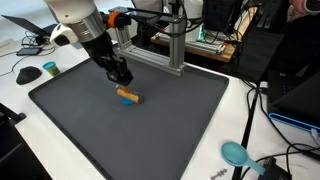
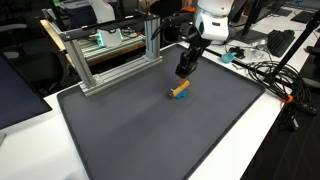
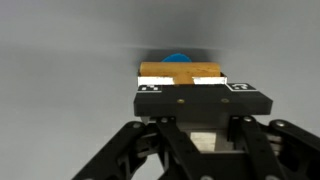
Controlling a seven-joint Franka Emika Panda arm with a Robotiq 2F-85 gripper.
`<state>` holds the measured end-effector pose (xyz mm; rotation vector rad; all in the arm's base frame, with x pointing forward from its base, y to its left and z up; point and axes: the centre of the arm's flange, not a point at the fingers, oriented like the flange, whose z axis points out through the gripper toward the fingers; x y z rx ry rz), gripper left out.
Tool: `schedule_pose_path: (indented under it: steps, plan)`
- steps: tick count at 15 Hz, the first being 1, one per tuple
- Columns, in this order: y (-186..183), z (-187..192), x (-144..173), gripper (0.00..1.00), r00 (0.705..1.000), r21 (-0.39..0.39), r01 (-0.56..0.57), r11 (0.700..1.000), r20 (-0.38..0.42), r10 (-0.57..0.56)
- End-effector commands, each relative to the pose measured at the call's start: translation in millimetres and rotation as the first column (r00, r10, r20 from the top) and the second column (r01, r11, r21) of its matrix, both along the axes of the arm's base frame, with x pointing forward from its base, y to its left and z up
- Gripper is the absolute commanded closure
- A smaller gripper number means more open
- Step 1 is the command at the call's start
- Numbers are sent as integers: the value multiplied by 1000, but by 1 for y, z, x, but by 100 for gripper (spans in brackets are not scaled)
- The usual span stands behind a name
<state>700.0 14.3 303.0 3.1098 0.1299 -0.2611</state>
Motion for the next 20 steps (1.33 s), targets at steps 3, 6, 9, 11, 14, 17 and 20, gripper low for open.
schedule_pose_path:
  steps: [3, 6, 9, 11, 14, 17, 20]
  plan:
    - [-1, -48, -3, 78, 994, 21, -17, 1000, -105, 19]
    - [-1, -48, -3, 78, 994, 21, -19, 1000, -111, 21]
    - [-1, -49, -3, 78, 993, 23, -22, 999, -116, 25]
    - [-1, -49, -4, 78, 993, 24, -23, 999, -119, 26]
    - [-1, -49, -4, 78, 992, 24, -24, 999, -120, 27]
    - [-1, -49, -4, 78, 992, 24, -24, 999, -122, 27]
    - [-1, -49, -4, 78, 992, 24, -25, 999, -122, 28]
